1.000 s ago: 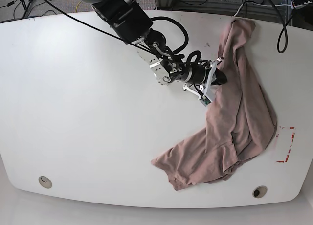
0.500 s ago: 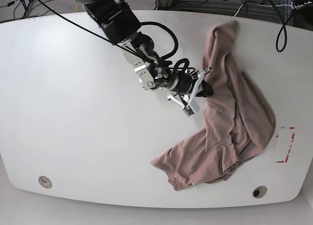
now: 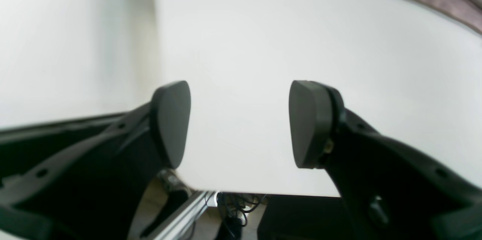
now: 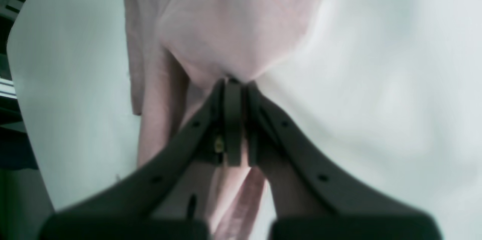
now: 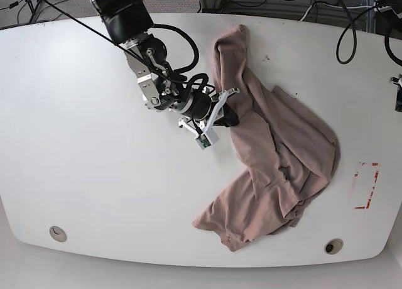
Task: Fold the T-shirt properly
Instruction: 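Drag the gripped fabric with the right gripper toward the robot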
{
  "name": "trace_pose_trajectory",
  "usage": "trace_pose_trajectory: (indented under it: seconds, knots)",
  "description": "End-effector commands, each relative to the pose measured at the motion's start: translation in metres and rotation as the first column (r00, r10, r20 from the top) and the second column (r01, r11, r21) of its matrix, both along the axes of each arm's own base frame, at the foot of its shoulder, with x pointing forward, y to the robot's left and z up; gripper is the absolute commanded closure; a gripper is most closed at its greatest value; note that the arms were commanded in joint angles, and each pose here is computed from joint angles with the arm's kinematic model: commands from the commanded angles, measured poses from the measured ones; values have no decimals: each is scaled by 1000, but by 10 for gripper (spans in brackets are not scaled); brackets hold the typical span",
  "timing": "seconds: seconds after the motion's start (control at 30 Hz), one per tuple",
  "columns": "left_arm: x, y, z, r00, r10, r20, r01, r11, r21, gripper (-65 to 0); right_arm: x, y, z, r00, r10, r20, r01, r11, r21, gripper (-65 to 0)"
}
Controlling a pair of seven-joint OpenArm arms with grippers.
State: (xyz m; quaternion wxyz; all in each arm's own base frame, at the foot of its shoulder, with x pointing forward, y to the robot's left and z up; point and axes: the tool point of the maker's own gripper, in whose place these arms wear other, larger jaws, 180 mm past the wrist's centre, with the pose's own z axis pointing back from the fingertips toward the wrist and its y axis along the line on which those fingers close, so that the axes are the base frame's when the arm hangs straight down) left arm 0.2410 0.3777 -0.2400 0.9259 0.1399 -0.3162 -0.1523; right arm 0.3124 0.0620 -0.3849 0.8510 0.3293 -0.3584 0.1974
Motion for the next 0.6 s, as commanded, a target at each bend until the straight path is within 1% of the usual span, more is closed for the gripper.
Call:
trace_pose_trajectory:
  seconds: [0.0,0.13,0.3,0.43,0.57]
  knots:
    - [7,-4,8,999,-35,18,35,999,19,-389,4,-6,18,998,-6,61,5,1000,21,0]
    - [11,-16,0,997,-78,-8,78,997,11,-389,-8,-17,15,998,0,59,0,1000,1,0]
    - [14,-30,-10,992,-124,-38,124,992,1,-389,-16,-43,14,997,-48,55,49,999,-13,0]
    - [15,-34,-13,989,-139,-48,139,990,-2,-389,-22,-58,14,996,-74,41,75,997,-28,0]
    - [15,-37,-15,987,-148,-54,148,989,-5,-389,-33,-64,14,998,-64,28,65,996,-53,0]
